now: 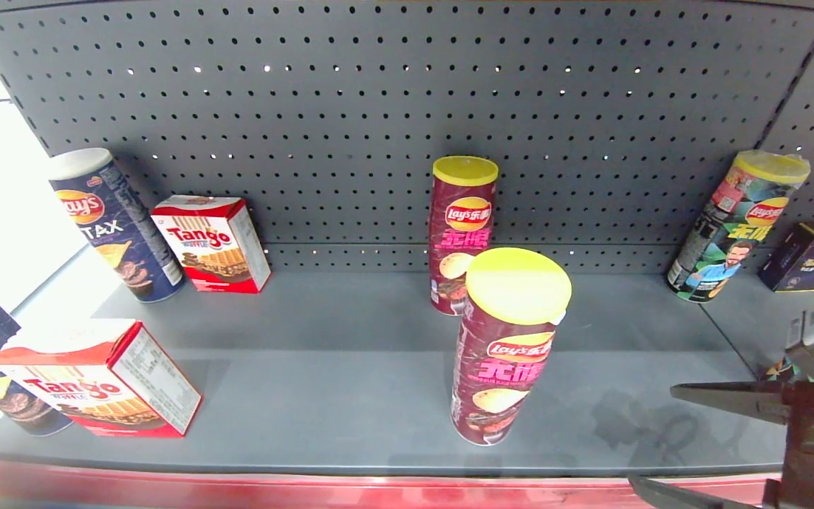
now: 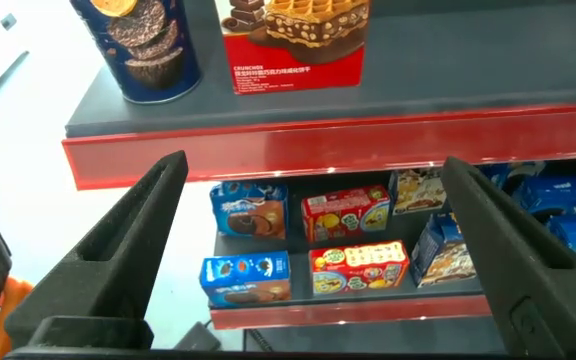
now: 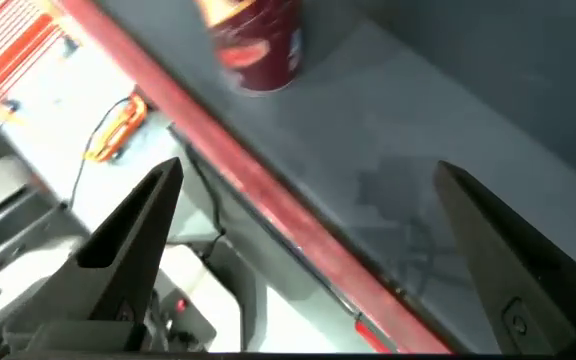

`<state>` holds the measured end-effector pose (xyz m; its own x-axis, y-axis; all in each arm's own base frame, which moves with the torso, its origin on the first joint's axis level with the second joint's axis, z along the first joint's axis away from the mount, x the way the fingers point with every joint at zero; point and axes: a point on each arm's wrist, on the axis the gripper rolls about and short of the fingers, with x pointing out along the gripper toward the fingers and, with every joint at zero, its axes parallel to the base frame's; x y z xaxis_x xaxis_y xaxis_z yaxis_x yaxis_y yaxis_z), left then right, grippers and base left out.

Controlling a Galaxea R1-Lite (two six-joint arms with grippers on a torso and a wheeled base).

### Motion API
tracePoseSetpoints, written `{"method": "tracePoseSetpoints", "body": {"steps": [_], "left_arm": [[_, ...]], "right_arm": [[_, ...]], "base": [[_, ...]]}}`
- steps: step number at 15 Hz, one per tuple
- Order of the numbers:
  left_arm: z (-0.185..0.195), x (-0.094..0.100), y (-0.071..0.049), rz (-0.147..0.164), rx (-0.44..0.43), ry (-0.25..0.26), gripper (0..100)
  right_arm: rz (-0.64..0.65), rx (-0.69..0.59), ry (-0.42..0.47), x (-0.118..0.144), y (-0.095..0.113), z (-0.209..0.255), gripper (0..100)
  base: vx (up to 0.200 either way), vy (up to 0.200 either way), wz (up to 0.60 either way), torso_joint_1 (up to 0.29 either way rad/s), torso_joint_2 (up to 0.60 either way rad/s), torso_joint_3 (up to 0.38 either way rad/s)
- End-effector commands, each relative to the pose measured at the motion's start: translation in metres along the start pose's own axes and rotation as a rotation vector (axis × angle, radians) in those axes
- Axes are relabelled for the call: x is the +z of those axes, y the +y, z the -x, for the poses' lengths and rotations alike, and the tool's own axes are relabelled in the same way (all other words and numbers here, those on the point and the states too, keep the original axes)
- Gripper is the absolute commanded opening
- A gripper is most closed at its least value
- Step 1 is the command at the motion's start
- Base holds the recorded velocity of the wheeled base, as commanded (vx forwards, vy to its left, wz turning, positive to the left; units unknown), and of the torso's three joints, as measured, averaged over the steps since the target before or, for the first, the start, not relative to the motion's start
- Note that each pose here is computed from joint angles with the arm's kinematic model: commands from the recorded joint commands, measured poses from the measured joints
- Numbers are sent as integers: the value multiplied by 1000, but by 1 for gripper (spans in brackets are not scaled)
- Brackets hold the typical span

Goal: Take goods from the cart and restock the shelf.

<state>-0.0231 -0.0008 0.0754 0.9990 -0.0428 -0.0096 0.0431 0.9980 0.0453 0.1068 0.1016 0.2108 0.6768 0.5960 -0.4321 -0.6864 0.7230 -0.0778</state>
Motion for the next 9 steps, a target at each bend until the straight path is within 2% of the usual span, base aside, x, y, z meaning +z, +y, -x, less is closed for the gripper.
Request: {"method": "tracePoseSetpoints", "body": {"steps": [1,9], "left_arm": [[0,0,0,3,0,3,100],[0,0,0,11,0,3,100]], "right_arm": [[-19,-38,44,1,0,-26,100],[-33,-137,77,22,-9,-67,100]], "base": [[0,0,0,0,0,0],[0,0,0,0,0,0]]}}
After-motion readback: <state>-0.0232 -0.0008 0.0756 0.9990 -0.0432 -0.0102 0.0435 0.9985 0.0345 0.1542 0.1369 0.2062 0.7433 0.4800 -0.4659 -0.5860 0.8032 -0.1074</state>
